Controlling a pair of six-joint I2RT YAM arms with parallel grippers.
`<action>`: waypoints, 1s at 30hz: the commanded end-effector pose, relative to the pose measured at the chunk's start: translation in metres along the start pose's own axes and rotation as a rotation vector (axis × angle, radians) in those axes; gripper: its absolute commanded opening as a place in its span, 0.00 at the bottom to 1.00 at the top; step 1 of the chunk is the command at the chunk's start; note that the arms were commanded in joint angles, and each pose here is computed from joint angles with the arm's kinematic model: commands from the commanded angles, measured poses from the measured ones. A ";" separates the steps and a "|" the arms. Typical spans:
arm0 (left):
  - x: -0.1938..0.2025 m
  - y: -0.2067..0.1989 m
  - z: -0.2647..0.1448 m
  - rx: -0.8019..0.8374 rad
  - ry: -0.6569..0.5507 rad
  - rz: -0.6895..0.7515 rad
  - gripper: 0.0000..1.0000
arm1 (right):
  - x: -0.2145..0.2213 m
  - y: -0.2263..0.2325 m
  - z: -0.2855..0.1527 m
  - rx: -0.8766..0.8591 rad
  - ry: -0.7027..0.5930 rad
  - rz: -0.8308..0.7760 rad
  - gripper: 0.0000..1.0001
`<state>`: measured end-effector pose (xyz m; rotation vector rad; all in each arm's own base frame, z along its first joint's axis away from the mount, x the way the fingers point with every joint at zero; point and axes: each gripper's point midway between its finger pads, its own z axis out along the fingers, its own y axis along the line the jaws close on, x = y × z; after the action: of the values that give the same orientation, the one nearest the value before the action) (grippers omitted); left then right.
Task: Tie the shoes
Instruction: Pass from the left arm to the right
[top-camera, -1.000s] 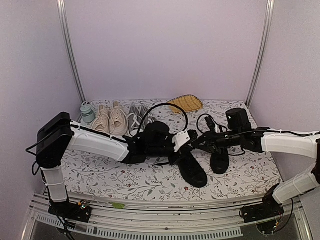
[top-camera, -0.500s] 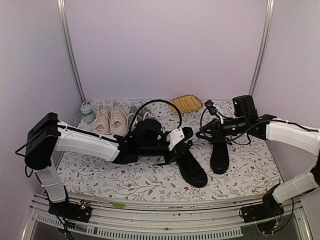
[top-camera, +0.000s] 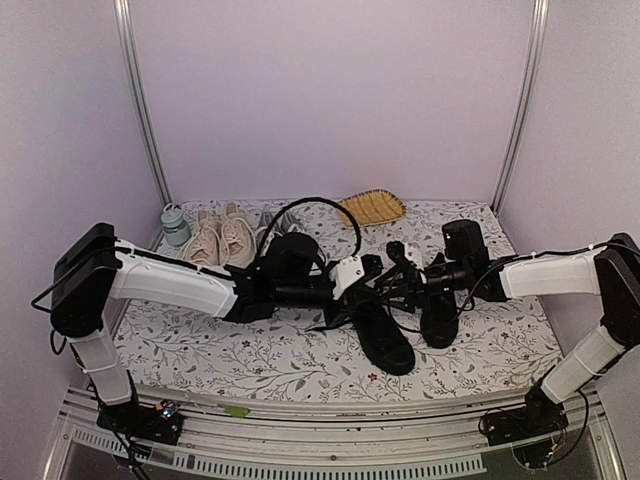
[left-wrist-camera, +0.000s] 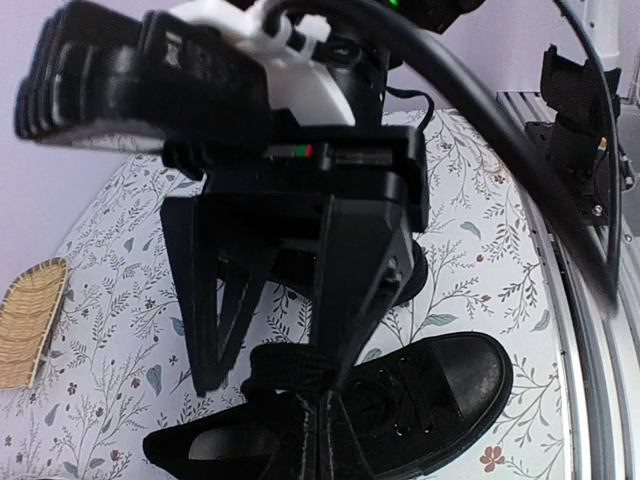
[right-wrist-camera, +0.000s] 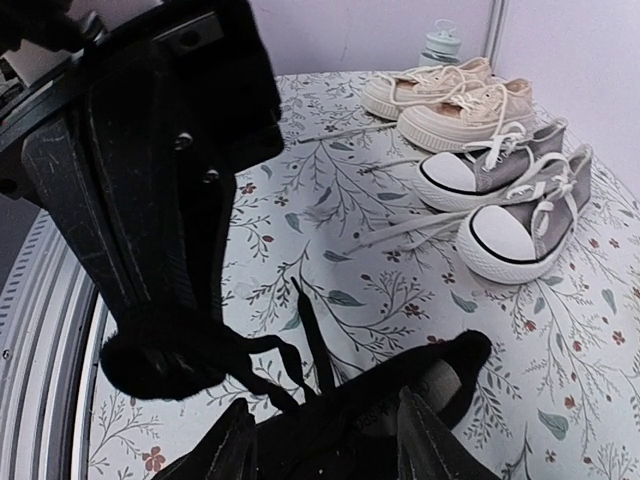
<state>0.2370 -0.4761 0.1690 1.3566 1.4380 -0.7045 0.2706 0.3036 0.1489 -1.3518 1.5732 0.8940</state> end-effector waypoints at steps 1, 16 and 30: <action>-0.007 0.004 -0.001 0.032 -0.010 0.021 0.00 | -0.009 0.017 0.019 -0.075 -0.070 -0.087 0.48; -0.005 -0.002 -0.012 0.147 -0.036 0.006 0.00 | -0.005 0.018 0.024 -0.098 -0.083 -0.070 0.15; 0.001 -0.003 -0.012 0.204 -0.028 -0.016 0.00 | -0.001 0.012 0.025 -0.058 -0.073 -0.062 0.01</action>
<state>0.2279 -0.4663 0.1652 1.4791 1.3947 -0.8762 0.2592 0.3307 0.1242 -1.4160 1.4863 0.9874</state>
